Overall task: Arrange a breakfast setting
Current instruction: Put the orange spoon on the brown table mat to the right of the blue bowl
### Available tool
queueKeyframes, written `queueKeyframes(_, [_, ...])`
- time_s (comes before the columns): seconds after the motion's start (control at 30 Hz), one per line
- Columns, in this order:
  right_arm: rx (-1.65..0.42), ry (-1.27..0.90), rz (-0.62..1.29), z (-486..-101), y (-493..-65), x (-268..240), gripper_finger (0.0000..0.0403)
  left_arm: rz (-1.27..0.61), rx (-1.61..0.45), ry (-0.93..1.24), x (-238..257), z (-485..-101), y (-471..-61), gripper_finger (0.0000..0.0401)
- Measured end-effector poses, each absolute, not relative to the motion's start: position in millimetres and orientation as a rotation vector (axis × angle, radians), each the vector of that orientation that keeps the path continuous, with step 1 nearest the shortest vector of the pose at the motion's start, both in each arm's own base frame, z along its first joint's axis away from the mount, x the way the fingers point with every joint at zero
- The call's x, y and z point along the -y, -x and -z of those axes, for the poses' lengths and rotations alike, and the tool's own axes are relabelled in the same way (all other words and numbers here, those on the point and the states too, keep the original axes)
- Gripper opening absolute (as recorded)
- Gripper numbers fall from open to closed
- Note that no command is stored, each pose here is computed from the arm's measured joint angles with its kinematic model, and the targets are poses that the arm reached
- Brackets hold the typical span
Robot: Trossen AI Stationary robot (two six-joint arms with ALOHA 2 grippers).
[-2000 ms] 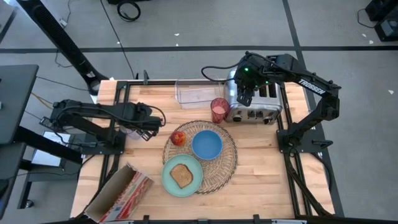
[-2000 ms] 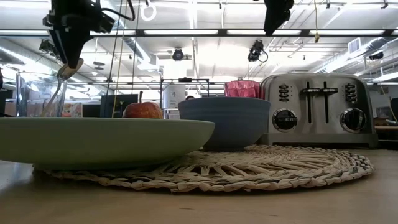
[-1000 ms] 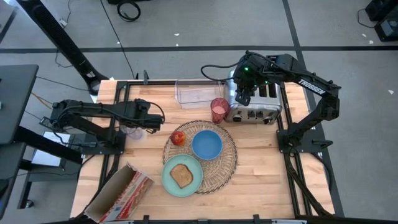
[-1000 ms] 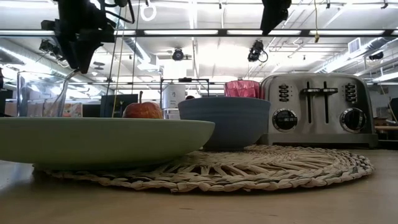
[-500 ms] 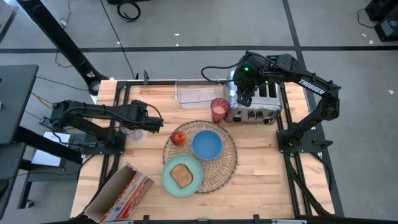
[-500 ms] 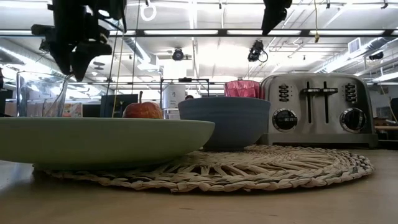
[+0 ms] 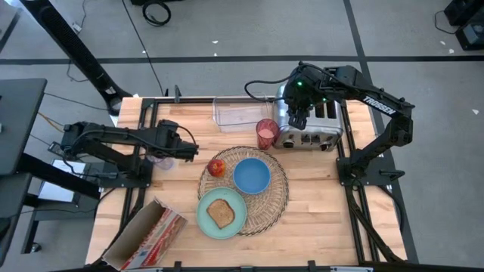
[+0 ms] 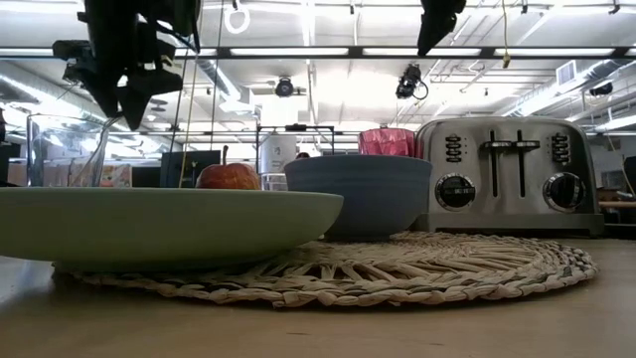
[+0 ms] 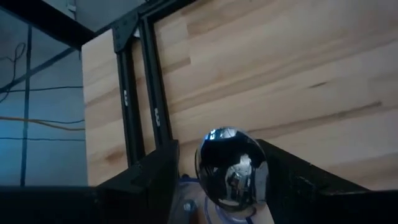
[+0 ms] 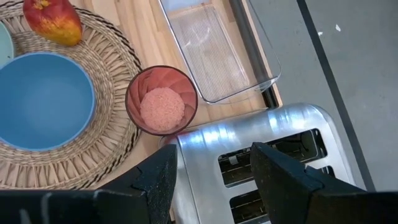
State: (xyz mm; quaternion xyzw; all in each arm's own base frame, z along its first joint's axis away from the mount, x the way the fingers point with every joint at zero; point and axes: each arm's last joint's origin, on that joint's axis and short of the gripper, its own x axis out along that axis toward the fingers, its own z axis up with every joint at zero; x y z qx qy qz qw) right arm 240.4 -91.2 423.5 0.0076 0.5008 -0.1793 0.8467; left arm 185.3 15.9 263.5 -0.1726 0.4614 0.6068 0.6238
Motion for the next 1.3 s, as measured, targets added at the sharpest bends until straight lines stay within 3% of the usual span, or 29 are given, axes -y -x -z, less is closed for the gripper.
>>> queueKeyframes(0.43, [-1.045,-0.008,0.378,-424.1,-241.3,91.6,0.0210,-1.452,-1.046,0.365,-19.3,-246.7,-179.8,0.0208])
queueKeyframes(0.87, [-1.042,0.008,0.375,-424.5,-241.8,91.9,0.0210,-1.468,-1.026,0.378,-23.3,-246.6,-180.6,0.0114])
queueKeyframes(1.3, [-1.042,0.016,0.376,-424.5,-241.9,92.1,0.0210,-1.485,-1.032,0.375,-23.3,-247.1,-178.6,0.0102])
